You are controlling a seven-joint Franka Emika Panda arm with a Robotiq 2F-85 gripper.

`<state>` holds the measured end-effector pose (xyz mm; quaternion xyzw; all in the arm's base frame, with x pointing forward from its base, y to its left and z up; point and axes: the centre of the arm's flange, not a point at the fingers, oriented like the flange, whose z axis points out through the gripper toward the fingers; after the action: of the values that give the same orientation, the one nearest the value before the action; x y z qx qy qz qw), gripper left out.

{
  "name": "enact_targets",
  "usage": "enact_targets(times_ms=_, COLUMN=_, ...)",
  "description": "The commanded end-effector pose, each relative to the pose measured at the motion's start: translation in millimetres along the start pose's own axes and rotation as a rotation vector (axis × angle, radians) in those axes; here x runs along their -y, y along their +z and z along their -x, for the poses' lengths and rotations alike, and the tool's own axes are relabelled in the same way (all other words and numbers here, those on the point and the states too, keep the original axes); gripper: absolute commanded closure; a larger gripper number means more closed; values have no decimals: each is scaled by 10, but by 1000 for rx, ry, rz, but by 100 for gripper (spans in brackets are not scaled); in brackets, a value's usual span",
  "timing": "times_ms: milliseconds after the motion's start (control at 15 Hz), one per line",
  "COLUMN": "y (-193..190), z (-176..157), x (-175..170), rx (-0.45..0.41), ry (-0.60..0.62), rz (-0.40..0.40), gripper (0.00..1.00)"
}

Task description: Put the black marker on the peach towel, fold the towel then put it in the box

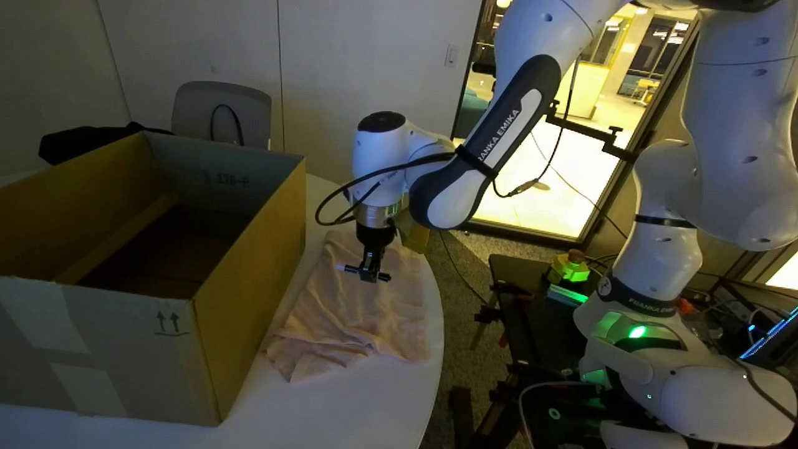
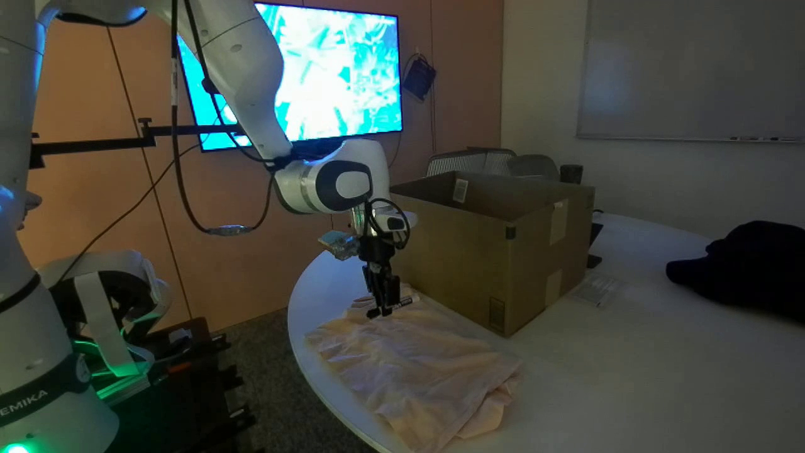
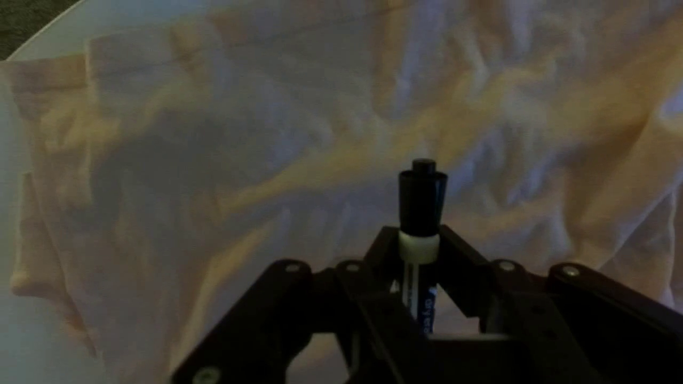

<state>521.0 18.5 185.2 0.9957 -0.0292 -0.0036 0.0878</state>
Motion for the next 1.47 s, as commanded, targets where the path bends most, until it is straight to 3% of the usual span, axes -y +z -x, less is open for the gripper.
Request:
enact_targets(times_ms=0, y=206, z=-68, x=-32, rx=22, ry=34, rz=21, gripper=94)
enact_targets(times_ms=733, y=847, z=14, x=-163, rx=187, ry=132, rz=-46, gripper=91)
enact_targets(times_ms=867, y=826, z=34, x=-185, rx=195, ry=139, rz=-58, gripper=74)
enact_targets(times_ms=933, y=776, z=61, x=-183, rx=195, ry=135, rz=-66, gripper=60)
enact_targets(times_ms=1400, y=236, z=223, x=-105, rx=122, ry=98, rz=-67, gripper=4)
